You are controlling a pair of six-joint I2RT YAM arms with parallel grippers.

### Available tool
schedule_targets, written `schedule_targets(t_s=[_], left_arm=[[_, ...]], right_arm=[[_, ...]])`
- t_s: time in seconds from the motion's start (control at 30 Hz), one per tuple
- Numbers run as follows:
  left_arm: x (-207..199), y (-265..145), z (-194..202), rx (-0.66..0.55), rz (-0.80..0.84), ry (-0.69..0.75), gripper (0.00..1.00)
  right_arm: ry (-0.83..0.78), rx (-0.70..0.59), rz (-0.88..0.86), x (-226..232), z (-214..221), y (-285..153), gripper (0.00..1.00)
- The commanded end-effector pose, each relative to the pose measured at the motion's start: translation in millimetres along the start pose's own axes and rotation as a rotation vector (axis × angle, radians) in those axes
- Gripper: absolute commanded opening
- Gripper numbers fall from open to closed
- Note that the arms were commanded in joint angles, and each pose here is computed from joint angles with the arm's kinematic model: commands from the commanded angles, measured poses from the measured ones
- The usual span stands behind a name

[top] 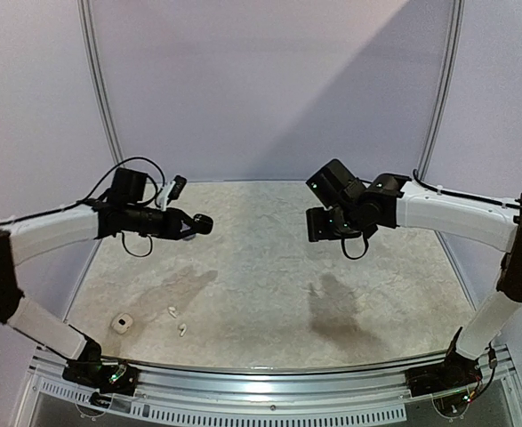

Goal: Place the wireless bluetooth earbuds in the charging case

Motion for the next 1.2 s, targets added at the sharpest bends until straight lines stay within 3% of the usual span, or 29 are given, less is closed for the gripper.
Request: schedule_targets(t_s=[0.0, 0.2, 0.53, 0.6, 0.67, 0.7, 0.73, 0.77, 0.97, 1.07, 1.17], left_arm=[[29.5, 49.9, -10.1, 0.176, -0.031, -0.231, 0.00], [23.0, 136.1, -47.6, 0.269, 0.074, -0.257, 0.00], [8.2, 247.9, -30.0, 0.295, 0.134, -0.415, 0.00], [12.8, 259.7, -22.8, 0.300, 0.115, -0.438, 0.13], [15.0, 265.9, -21.7, 0.292, 0.099, -0.444, 0.43], [15.3, 266.5, -22.7, 0.286, 0.090, -0.442, 0.62], [15.5, 265.4, -25.4, 0.273, 0.076, -0.435, 0.91], [15.0, 262.6, -28.2, 0.264, 0.062, -0.421, 0.98], [-19.9, 207.6, -56.0, 0.246, 0.052, -0.223, 0.99], [-47.6, 155.7, -60.7, 0.281, 0.088, 0.053, 0.99], [-67.1, 87.2, -37.9, 0.388, 0.116, 0.478, 0.99]], right_arm=[[-0.007, -0.010, 0.022, -11.5, -0.8, -13.4, 0.67], [-0.007, 0.044, 0.072, -31.0, 6.2, -6.0, 0.68], [0.045, 0.077, 0.148, -73.3, 4.5, -14.5, 0.69], [0.023, 0.083, 0.150, -74.7, 3.8, -18.2, 0.69], [0.004, 0.087, 0.151, -75.6, 2.2, -21.3, 0.69], [-0.011, 0.083, 0.150, -75.9, 0.0, -23.1, 0.70], [-0.019, 0.075, 0.145, -75.2, -2.6, -24.8, 0.70], [-0.029, 0.067, 0.136, -74.6, -5.8, -25.9, 0.70], [-0.082, -0.019, 0.050, -64.7, -37.5, -29.6, 0.72], [-0.139, -0.070, -0.001, -52.3, -55.8, -26.0, 0.74], [-0.219, -0.117, -0.069, -33.2, -74.6, -18.0, 0.81]])
Point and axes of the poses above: each gripper's point midway between its finger pads, its own y axis out along the fingers, its own x axis along the line the jaws close on, z = x × y, the point moved 4 cm from there along -y, back along the fingers, and after that the axes turned 6 degrees about -y, right-handed, at the moved point
